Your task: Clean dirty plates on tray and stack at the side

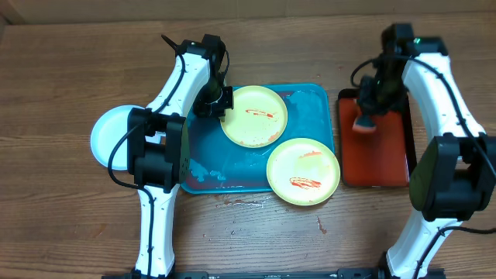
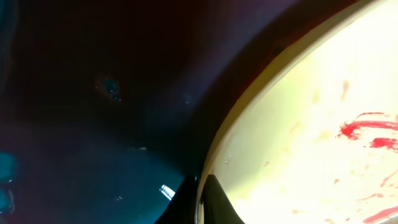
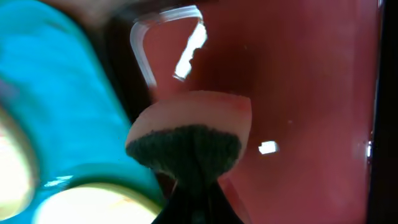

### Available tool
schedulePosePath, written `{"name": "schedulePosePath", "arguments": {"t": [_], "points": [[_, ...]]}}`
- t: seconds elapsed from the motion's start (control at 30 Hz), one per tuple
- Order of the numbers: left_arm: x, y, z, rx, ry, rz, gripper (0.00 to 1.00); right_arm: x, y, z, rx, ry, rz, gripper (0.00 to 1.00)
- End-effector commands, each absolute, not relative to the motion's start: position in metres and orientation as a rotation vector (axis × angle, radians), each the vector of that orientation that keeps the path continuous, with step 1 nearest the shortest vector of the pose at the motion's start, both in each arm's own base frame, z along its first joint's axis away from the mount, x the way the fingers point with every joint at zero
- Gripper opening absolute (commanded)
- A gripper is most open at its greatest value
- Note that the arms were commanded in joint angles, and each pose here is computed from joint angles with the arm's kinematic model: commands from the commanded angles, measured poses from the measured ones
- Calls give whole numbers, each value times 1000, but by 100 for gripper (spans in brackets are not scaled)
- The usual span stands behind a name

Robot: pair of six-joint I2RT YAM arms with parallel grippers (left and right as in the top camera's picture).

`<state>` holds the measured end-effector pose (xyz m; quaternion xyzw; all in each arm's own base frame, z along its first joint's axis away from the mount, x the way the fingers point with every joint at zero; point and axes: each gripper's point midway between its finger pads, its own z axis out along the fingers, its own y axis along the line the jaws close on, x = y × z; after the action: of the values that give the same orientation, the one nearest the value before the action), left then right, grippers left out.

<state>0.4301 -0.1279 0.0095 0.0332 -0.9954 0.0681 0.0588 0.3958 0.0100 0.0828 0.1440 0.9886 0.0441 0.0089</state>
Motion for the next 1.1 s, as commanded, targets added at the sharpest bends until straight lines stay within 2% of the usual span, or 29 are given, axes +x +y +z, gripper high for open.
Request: {"name": "schedulePosePath", "arguments": {"t": [0.0,0.1,0.27,0.4,0.53,0.87,1.07], "points": [[431,-113,1,126,-3020,130,4,387,-2,73,459,3075,40,4],[431,-113,1,126,-3021,131,4,387,2,72,447,3077,57,4],[431,-113,1,126,-3022,131,4,400,25,99,335,3028,74,4],[431,-113,1,126,-3022,132,4,421,69,131,217,2942,170,4],[431,-113,1,126,-3022,132,4,439,123,152,222,2838,292,4],[431,-116,1,127,-3018,150,4,453,258,108,100,2853,777,4],[430,-117,1,127,-3016,160,4,459,292,91,72,2849,829,4]]}}
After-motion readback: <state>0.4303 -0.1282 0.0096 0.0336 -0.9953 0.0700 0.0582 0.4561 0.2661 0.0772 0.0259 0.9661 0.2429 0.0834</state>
